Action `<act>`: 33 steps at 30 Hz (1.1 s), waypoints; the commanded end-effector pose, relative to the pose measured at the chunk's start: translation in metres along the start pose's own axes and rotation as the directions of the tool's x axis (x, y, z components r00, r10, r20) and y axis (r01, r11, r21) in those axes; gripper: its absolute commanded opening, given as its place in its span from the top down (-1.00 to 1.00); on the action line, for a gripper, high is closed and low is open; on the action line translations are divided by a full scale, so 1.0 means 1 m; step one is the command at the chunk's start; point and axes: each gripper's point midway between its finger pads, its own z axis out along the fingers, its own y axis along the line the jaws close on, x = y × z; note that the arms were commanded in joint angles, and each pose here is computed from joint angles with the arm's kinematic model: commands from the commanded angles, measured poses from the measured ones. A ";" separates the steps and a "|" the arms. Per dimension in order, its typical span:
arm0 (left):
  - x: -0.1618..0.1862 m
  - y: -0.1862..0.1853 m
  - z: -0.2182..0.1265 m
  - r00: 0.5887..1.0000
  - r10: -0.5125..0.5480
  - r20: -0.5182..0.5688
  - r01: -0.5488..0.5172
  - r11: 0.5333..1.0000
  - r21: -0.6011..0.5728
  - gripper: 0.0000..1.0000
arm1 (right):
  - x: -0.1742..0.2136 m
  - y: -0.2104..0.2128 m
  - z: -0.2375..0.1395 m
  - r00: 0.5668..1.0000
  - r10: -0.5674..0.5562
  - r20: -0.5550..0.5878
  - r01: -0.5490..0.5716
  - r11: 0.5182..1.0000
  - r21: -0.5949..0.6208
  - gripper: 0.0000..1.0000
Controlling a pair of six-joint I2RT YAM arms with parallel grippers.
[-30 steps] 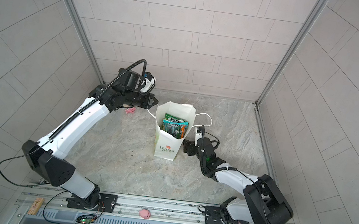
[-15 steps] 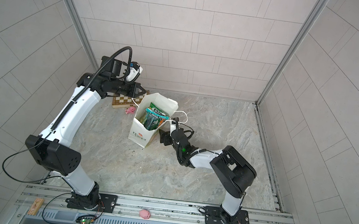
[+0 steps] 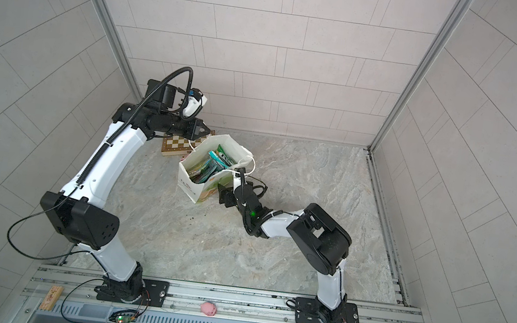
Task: Take the snacks out of the paper bag
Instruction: 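Grip the bag rim with the left gripper and tilt it toward the right gripper, then hold the bag with the left gripper while the right gripper reaches into it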
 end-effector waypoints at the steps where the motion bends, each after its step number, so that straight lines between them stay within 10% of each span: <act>1: -0.017 -0.021 -0.016 0.994 0.046 0.101 -0.050 0.998 0.046 1.00 | -0.004 -0.014 -0.025 1.000 -0.029 0.013 0.028 0.999 0.035 -0.78; 10: -0.009 -0.034 -0.022 0.989 0.048 0.137 -0.054 0.998 0.040 1.00 | 0.047 -0.091 -0.092 0.983 -0.073 -0.167 0.117 0.956 0.269 -0.85; 22: 0.022 -0.093 -0.010 0.989 0.102 0.109 -0.111 0.991 0.076 1.00 | 0.004 -0.206 -0.188 0.988 0.061 -0.139 0.054 0.714 0.698 -0.81; 33: 0.048 -0.110 -0.003 0.994 -0.010 0.111 0.000 0.996 0.088 1.00 | -0.079 -0.102 -0.181 0.993 -0.022 -0.116 0.041 0.985 0.165 -0.65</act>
